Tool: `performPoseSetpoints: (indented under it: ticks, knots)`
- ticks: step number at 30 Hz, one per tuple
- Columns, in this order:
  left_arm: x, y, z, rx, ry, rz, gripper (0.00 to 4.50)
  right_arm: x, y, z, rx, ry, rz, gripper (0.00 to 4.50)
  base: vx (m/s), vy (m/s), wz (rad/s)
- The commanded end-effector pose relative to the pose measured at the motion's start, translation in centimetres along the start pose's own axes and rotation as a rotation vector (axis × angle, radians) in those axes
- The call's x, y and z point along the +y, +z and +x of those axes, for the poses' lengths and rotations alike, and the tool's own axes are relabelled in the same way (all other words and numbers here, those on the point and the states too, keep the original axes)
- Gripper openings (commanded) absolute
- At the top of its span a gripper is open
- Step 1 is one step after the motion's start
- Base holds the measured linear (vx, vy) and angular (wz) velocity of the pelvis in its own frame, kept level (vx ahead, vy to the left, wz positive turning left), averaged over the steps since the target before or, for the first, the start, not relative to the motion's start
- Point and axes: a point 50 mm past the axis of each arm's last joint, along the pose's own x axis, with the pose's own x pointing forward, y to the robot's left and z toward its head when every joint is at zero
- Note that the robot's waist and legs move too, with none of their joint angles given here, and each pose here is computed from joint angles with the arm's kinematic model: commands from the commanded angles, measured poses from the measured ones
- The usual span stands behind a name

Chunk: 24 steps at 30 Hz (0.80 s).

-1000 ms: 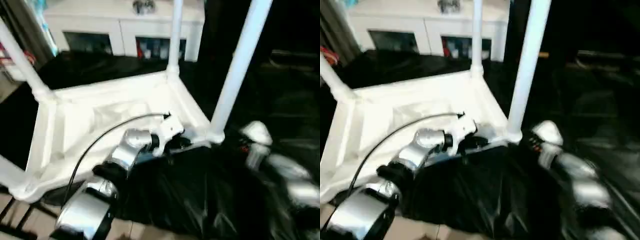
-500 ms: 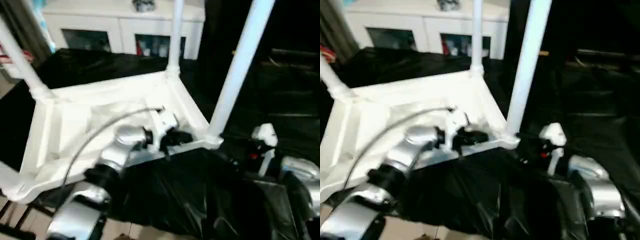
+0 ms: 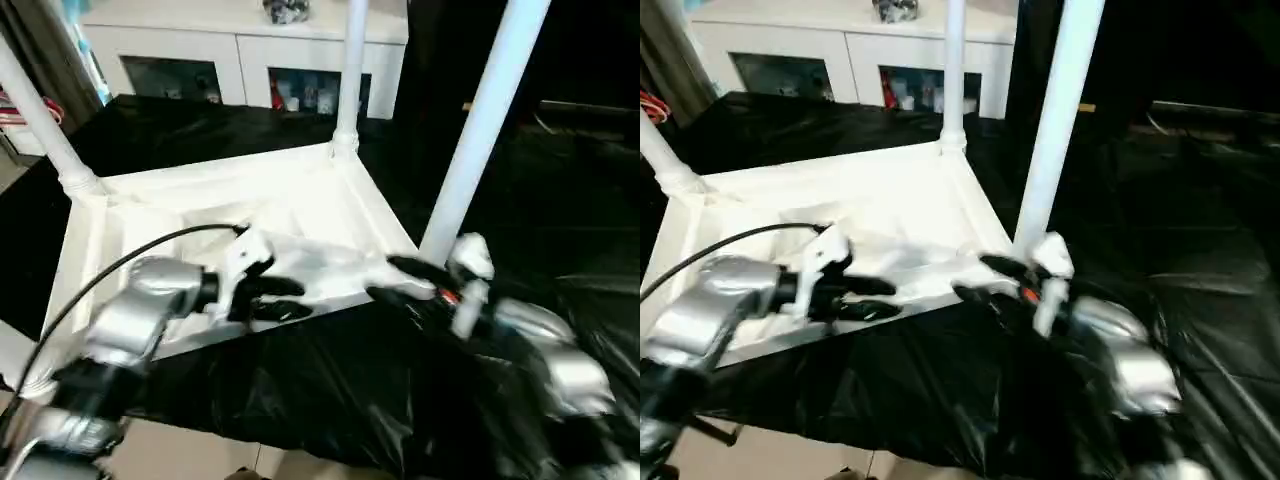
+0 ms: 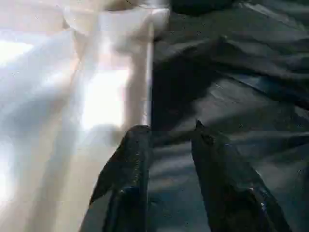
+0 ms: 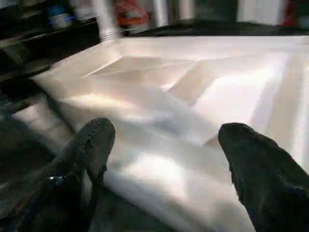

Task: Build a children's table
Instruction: Rotate leg to tighten

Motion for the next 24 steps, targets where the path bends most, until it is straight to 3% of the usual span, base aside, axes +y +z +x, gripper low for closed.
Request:
performPoseSetpoints:
  ticks: [1, 2, 3, 4, 6, 8, 10, 12, 16, 19, 21, 24]
  knots:
    - [-0.5, 0.1, -0.2, 0.017, -0.022, -0.007, 2.03, -0.7, -0.3, 0.4, 0.008, -0.081, 0.004, 3.91, 0.000, 0.000, 0.00]
    - [-0.7, 0.0, -0.2, 0.026, -0.029, -0.015, 2.03, -0.7, -0.3, 0.9, 0.005, -0.090, 0.015, 3.91, 0.000, 0.000, 0.00]
    - [-1.0, -0.1, -0.2, 0.042, -0.042, -0.023, 2.38, -0.8, -0.3, 1.5, 0.002, -0.126, 0.024, 3.91, 0.000, 0.000, 0.00]
    - [-1.3, -0.3, -0.1, 0.069, -0.051, -0.037, 2.38, -1.1, -0.2, 2.7, -0.018, -0.197, 0.064, 3.91, 0.000, 0.000, 0.00]
    - [-1.4, -0.4, -0.1, 0.076, -0.051, -0.040, 2.47, -1.1, -0.2, 3.1, -0.024, -0.221, 0.080, 3.91, 0.000, 0.000, 0.00]
    - [-1.3, -0.5, 0.0, 0.084, -0.045, -0.040, 2.46, -1.2, -0.1, 3.4, -0.035, -0.240, 0.089, 3.91, 0.000, 0.000, 0.00]
    - [-1.0, -1.0, 0.3, 0.129, 0.004, -0.033, 2.83, -1.4, 0.3, 4.5, -0.081, -0.314, 0.132, 3.91, 0.000, 0.000, 0.00]
    - [-0.5, -1.6, 0.5, 0.178, 0.056, -0.017, 2.87, -2.0, 0.7, 5.3, -0.128, -0.409, 0.199, 3.91, 0.000, 0.000, 0.00]
    - [-0.4, -1.7, 0.8, 0.187, 0.073, -0.011, 3.31, -3.2, 1.1, 5.4, -0.186, -0.530, 0.277, 3.91, 0.000, 0.000, 0.00]
    - [-0.5, -1.6, 0.9, 0.182, 0.071, -0.009, 3.34, -3.6, 1.1, 5.2, -0.187, -0.568, 0.280, 3.91, 0.000, 0.000, 0.00]
    - [-0.4, -1.5, 1.0, 0.172, 0.083, 0.000, 3.71, -4.0, 1.1, 5.0, -0.193, -0.602, 0.280, 3.91, 0.000, 0.000, 0.00]
    - [-0.4, -1.4, 1.1, 0.163, 0.086, 0.009, 3.84, -5.2, 1.3, 4.2, -0.211, -0.672, 0.302, 3.91, 0.000, 0.000, 0.00]
